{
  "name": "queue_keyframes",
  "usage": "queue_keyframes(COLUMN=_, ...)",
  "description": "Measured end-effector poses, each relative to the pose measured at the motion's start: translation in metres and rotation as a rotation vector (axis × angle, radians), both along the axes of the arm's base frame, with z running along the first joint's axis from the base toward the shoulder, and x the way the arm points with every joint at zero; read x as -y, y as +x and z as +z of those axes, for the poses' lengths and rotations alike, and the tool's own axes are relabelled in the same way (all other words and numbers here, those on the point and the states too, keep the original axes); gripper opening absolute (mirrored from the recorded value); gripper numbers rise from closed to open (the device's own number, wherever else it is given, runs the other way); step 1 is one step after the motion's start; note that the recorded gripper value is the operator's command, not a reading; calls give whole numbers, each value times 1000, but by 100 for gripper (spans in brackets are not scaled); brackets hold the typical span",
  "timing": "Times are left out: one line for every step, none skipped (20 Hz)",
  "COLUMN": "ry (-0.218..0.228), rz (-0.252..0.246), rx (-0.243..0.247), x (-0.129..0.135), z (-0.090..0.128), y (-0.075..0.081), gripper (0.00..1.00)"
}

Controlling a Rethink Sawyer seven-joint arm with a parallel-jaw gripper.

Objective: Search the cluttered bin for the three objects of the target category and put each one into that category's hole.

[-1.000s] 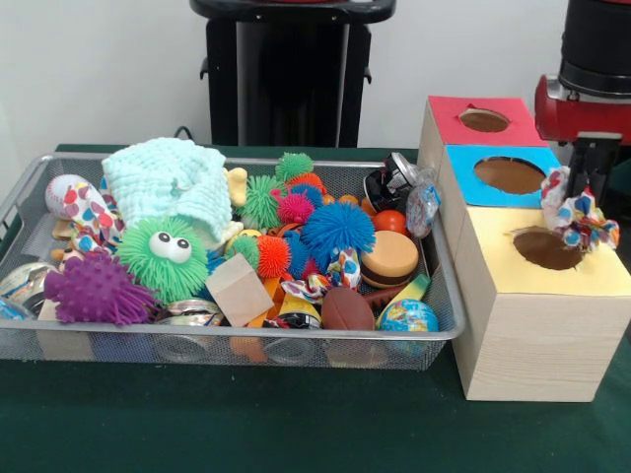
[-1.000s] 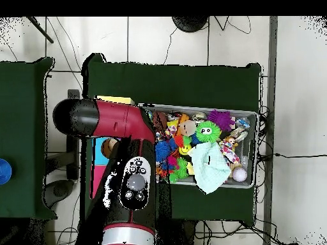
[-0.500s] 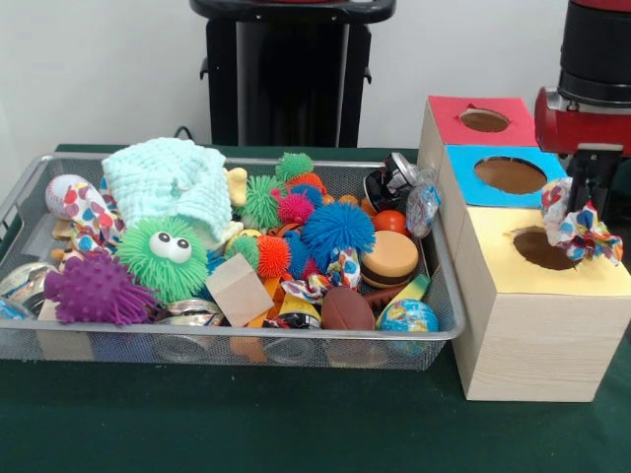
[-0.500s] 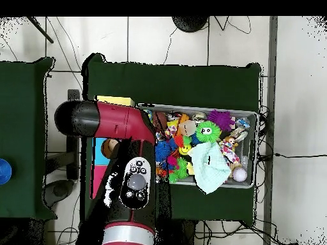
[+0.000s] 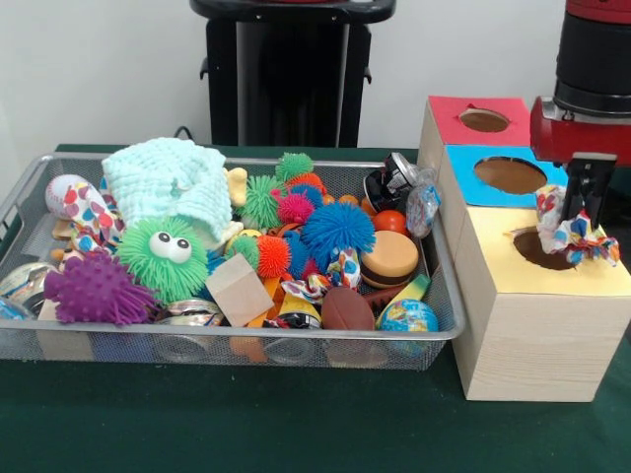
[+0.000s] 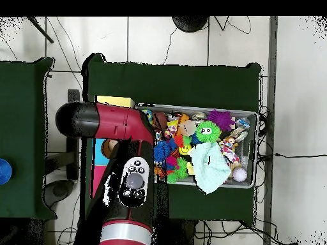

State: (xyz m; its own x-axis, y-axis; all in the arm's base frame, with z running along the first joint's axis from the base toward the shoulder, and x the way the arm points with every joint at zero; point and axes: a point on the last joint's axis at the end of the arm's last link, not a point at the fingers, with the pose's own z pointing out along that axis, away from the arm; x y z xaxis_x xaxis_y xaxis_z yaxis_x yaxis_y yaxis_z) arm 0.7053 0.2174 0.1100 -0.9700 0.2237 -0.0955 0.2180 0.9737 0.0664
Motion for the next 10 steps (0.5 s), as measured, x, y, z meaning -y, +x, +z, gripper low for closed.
queue_keyframes(ry=-2, rz=1, rx=4, x=0, z=0, y=0, gripper=0)
queue_keyframes(ry=-5, rz=2, rx=10, x=-1, z=-1, y=0, gripper=0)
queue_keyframes(ry=-8, rz=4, rx=16, x=-1, z=-1, y=1, gripper=0)
queue_keyframes(ry=-12, rz=4, rx=20, x=-1, z=-1, y=1, gripper=0)
queue_keyframes(ry=-17, rz=6, rx=25, x=-1, z=-2, y=1, gripper=0)
queue_keyframes(ry=-22, rz=8, rx=29, x=-1, z=-2, y=0, gripper=0)
queue_keyframes(ry=-27, rz=8, rx=34, x=0, z=-2, y=0, gripper=0)
queue_keyframes(ry=-29, rz=8, rx=36, x=0, z=-2, y=1, gripper=0)
queue_keyframes(ry=-32, rz=8, rx=39, x=1, z=-2, y=1, gripper=0)
queue_keyframes(ry=-34, rz=7, rx=43, x=1, z=-3, y=1, gripper=0)
